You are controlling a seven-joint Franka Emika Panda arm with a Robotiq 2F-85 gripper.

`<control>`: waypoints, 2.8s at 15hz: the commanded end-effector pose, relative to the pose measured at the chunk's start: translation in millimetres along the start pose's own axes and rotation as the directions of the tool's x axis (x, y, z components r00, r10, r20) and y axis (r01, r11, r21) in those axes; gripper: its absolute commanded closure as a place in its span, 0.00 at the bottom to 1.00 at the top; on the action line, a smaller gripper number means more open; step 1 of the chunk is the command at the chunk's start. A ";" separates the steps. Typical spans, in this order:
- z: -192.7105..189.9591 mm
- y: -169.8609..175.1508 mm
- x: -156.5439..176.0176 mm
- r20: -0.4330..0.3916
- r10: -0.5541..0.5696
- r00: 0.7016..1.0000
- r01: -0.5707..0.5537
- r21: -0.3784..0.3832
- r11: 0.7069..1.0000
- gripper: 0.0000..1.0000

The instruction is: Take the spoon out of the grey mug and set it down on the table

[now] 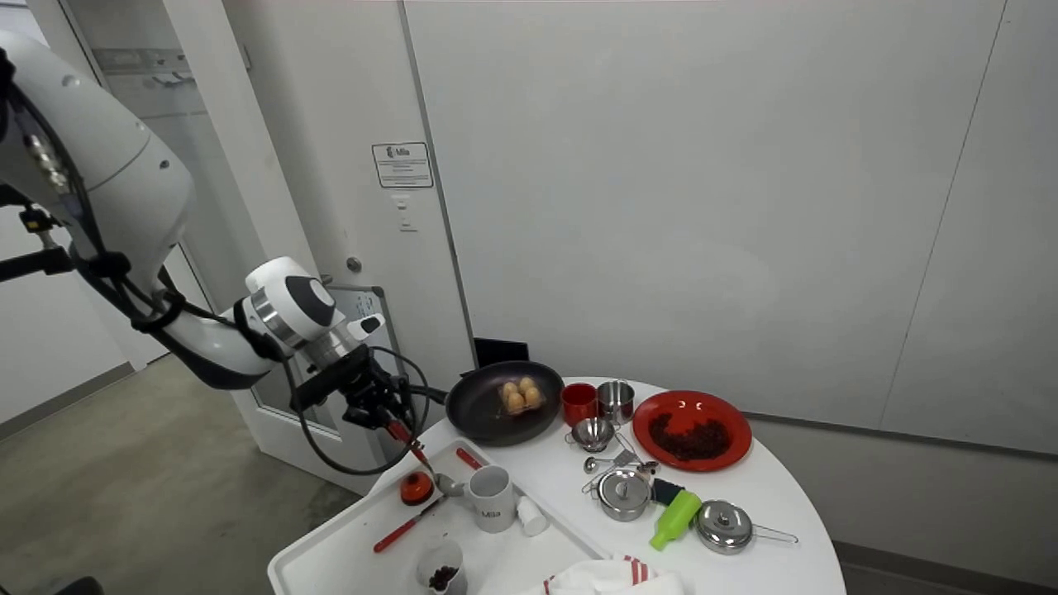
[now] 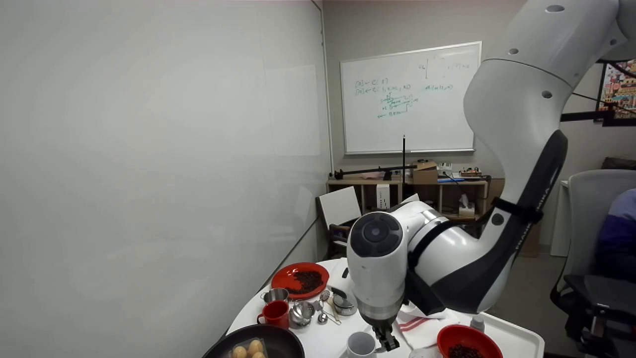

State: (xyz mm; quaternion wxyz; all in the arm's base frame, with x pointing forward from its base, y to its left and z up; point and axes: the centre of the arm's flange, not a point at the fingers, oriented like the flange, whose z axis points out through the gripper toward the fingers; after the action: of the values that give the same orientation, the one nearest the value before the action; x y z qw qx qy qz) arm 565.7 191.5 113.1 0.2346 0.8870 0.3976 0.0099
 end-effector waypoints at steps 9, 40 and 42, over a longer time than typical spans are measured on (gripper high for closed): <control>-46.9 -24.2 -0.8 -0.335 -0.408 0.849 0.482 0.178 0.858 0.92; -1.2 -40.7 -11.7 -0.325 -0.491 0.808 0.480 -0.118 0.869 0.92; 3.3 -49.4 -13.1 -0.328 -0.492 0.807 0.495 -0.079 0.865 0.92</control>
State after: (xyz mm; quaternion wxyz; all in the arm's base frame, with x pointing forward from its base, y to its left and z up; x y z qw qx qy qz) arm 536.6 205.6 106.7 0.1629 0.7373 0.6477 0.1016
